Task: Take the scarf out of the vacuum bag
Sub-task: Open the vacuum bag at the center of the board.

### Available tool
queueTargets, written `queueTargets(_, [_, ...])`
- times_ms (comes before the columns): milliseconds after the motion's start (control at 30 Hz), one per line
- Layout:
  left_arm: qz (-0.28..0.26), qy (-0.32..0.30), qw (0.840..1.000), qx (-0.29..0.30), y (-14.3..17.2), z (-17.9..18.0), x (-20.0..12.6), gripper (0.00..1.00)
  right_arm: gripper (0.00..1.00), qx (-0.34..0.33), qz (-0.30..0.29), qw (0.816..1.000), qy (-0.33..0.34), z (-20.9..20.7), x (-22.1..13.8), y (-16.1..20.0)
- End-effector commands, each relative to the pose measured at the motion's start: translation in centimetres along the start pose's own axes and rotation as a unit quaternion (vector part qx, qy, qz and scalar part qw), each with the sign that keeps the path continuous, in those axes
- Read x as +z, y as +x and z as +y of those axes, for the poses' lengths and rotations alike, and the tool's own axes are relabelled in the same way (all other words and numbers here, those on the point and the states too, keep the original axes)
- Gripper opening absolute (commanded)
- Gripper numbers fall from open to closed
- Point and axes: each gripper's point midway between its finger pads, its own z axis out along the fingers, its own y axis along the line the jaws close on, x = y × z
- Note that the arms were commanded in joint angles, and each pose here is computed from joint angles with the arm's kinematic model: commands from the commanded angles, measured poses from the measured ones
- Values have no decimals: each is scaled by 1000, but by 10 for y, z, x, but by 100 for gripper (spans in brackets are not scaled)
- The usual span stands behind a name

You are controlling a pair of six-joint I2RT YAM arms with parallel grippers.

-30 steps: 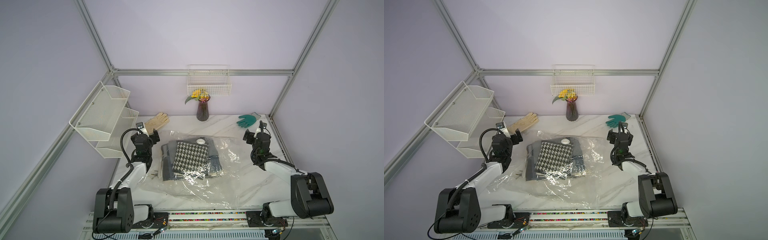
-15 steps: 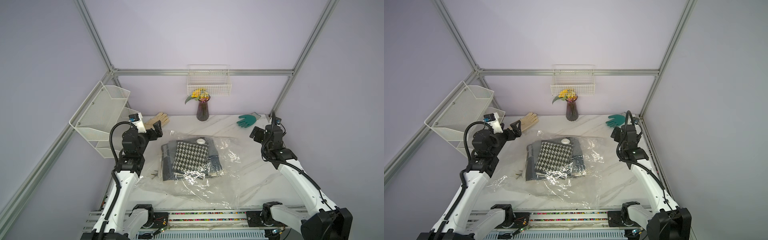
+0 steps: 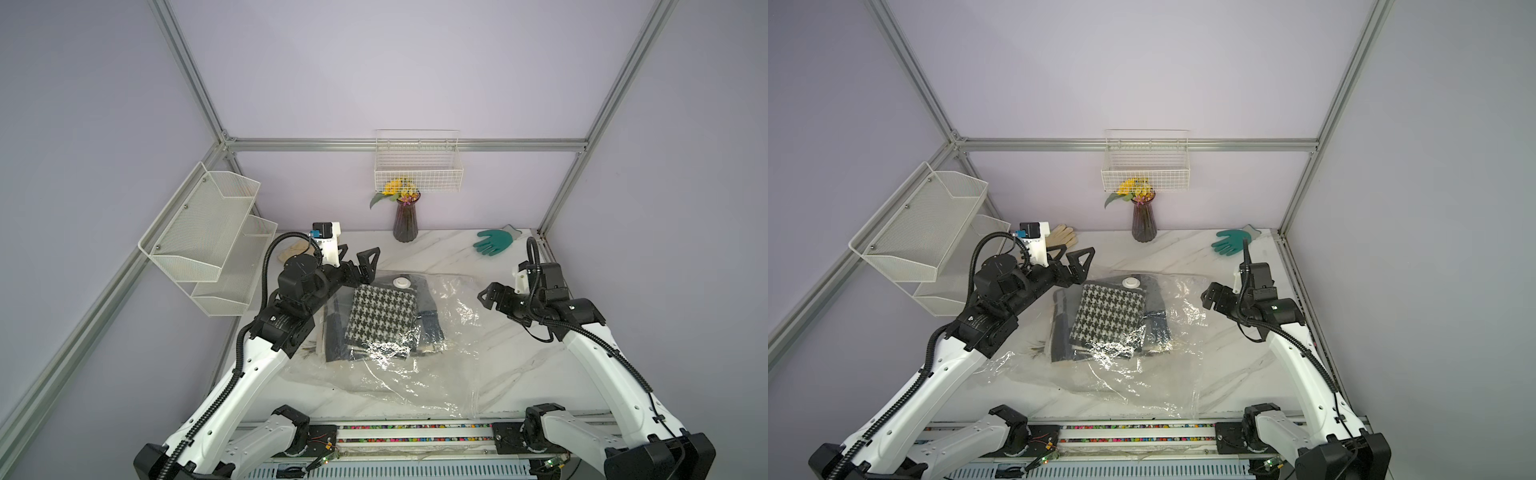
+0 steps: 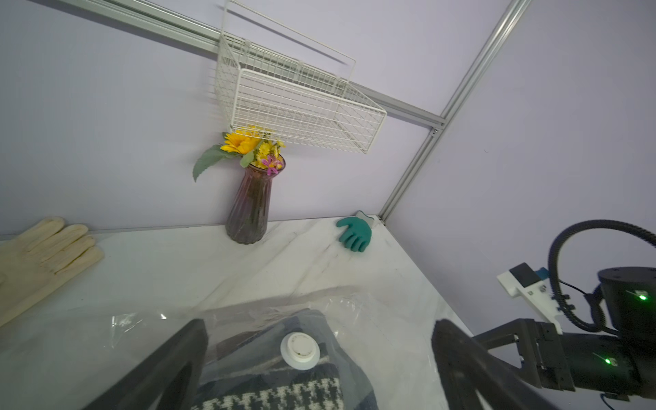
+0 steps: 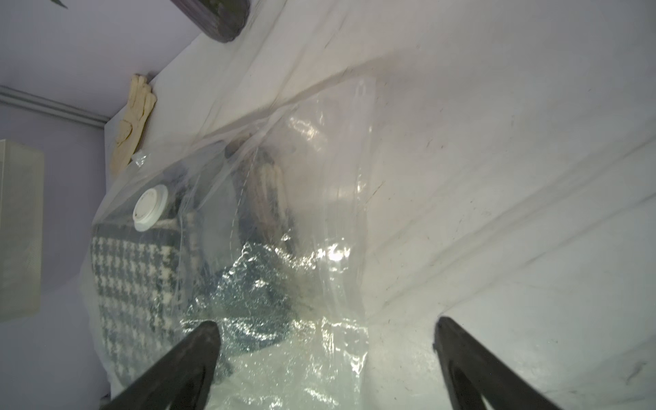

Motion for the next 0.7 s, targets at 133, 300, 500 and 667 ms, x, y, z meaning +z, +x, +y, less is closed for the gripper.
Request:
queueTargets(133, [79,67,995,0,32,-52,8,100,92,17,69,997,-38,4,22,28])
queueTargets(300, [108,56,991,56,64,-81,1,100,86,15,68,996,-46,3,38,23])
queueTargets(500, [179,11,972,154,113,-103,-3,100,84,9,77,996,-33,-4,59,17])
queueTargets(667, [272,-28,940,205,156,-103,-6,100,72,8,81,996,-42,-2,71,11])
